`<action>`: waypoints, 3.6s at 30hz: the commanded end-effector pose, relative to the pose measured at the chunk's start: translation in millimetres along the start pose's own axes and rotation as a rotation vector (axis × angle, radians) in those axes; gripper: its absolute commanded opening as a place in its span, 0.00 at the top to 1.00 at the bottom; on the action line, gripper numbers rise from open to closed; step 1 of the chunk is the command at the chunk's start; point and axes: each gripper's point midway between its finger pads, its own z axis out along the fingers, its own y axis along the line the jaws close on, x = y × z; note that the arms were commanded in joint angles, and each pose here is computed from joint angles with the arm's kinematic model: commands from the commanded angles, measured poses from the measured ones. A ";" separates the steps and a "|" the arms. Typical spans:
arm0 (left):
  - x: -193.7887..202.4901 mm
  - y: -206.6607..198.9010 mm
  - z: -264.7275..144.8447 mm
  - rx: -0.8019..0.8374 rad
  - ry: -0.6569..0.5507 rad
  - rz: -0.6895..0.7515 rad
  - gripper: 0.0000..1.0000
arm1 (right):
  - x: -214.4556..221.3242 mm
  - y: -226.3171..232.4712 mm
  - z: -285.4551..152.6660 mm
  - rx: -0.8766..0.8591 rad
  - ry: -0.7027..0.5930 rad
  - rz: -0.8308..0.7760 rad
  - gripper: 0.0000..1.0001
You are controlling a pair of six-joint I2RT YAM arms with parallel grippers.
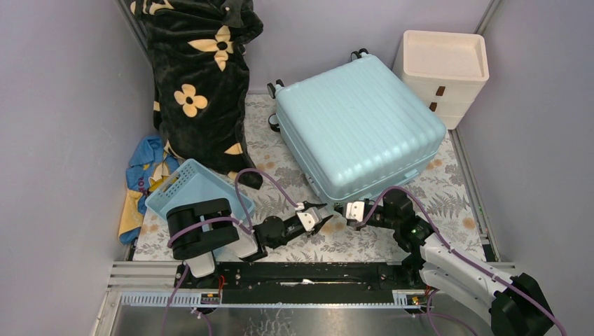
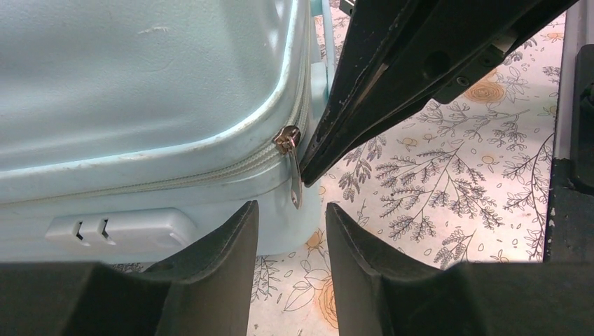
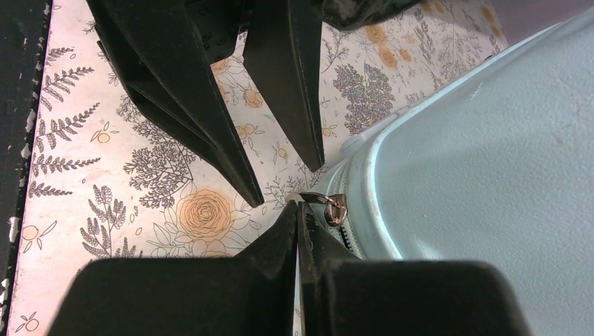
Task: Open, take out, and arrange the luggage
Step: Unzip the luggage at the center of the board.
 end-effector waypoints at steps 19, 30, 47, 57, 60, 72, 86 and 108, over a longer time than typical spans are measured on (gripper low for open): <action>-10.6 -3.1 22.9 -0.027 -0.038 -0.017 0.79 | -21.5 -23.7 -0.7 0.056 -0.030 -0.083 0.96; -14.8 -6.1 26.4 -0.018 -0.034 -0.049 1.00 | -16.1 -23.1 -2.0 0.057 -0.001 -0.071 0.96; -5.9 6.7 5.9 -0.155 0.139 -0.346 1.00 | -12.6 -30.2 -32.6 0.106 0.145 -0.081 0.91; 1.1 24.6 4.3 -0.266 0.258 -0.448 1.00 | -3.5 -42.0 -57.6 0.162 0.291 -0.089 0.84; 7.9 35.8 -1.0 -0.289 0.287 -0.492 1.00 | 1.5 -41.7 -65.5 0.144 0.340 -0.104 0.79; 17.7 73.3 -11.1 -0.369 0.335 -0.557 1.00 | 42.2 -53.1 -97.7 0.054 0.494 -0.045 0.66; 5.1 80.5 -18.1 -0.342 0.343 -0.522 1.00 | 66.5 -64.6 -77.2 -0.056 0.473 -0.278 0.52; 6.1 80.4 -13.5 -0.317 0.337 -0.507 1.00 | 107.0 -46.3 -90.3 -0.340 0.502 -0.331 0.61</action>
